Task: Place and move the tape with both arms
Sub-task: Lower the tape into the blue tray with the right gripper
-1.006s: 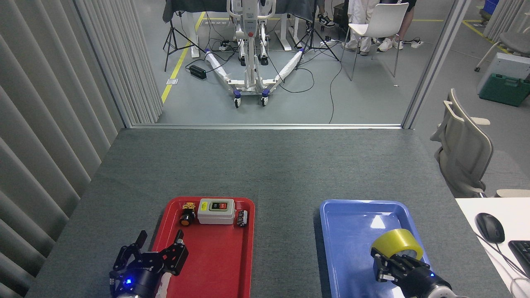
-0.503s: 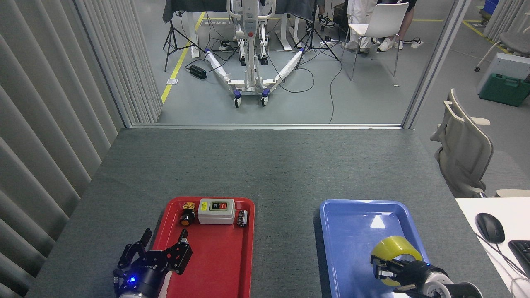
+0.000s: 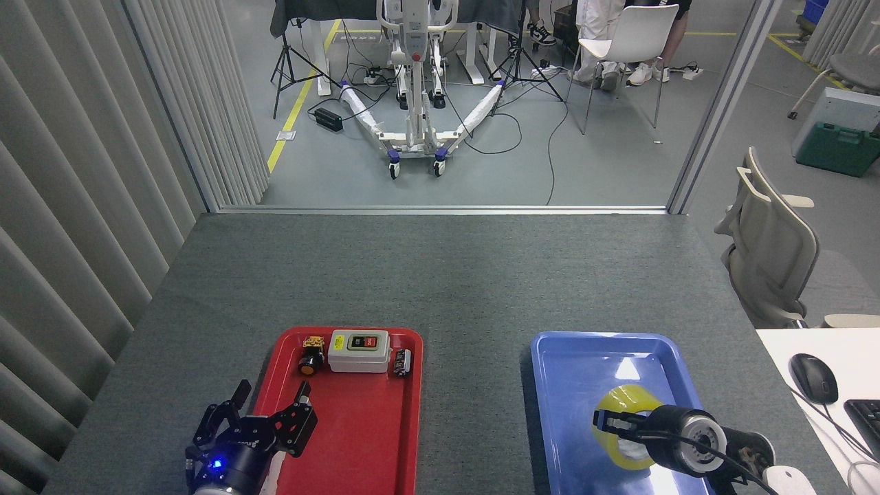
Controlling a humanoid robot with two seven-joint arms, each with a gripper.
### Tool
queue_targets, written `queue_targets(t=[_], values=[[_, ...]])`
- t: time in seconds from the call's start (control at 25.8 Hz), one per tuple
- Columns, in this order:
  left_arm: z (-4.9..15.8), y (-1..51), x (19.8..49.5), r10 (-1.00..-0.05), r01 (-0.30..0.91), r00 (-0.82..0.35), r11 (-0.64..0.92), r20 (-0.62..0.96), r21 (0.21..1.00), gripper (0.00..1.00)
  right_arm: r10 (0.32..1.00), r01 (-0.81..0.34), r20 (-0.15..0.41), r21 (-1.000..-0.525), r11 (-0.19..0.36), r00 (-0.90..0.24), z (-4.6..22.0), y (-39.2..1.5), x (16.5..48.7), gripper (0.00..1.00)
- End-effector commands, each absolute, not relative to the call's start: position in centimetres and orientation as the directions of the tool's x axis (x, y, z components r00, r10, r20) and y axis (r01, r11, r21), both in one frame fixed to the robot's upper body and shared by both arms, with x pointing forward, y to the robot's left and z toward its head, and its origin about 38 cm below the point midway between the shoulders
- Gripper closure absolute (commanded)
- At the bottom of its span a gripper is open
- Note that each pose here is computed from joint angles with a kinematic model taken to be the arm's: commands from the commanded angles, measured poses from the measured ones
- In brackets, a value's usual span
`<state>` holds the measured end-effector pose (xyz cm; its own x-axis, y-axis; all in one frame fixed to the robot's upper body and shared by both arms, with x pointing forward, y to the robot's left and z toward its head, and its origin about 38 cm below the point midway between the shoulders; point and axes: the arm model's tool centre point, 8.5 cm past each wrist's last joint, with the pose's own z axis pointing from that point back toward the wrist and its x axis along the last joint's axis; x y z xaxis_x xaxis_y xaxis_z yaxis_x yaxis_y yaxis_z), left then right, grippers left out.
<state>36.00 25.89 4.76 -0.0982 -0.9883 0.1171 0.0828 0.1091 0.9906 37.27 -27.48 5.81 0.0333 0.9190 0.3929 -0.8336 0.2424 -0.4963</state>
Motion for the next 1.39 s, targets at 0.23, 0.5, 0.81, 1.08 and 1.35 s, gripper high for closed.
queue_targets(t=[0.23,0.5,0.81,1.08,1.35], values=[[4.6,25.9,35.9,-0.988,0.096,-0.103,0.109,0.119,0.989,0.0,0.906,-0.855,0.414,-0.433,0.285,0.092,5.3,-26.4,37.1,1.0],[4.6,25.8,35.9,-0.987,0.094,-0.102,0.114,0.124,0.989,0.0,0.917,-0.829,0.387,-0.479,0.288,0.094,5.1,-27.2,37.2,0.74],[5.1,25.5,36.0,-0.986,0.067,-0.103,0.124,0.131,0.99,0.0,0.928,-0.772,0.359,-0.561,0.3,0.1,5.3,-27.9,37.7,0.43],[5.1,25.5,36.0,-0.986,0.068,-0.102,0.127,0.134,0.99,0.0,0.932,-0.771,0.348,-0.564,0.295,0.102,5.0,-27.9,37.5,0.31],[5.2,25.4,36.0,-0.986,0.063,-0.107,0.125,0.131,0.99,0.0,0.959,-0.657,0.279,-0.713,0.245,0.055,5.6,-28.3,36.9,0.28]])
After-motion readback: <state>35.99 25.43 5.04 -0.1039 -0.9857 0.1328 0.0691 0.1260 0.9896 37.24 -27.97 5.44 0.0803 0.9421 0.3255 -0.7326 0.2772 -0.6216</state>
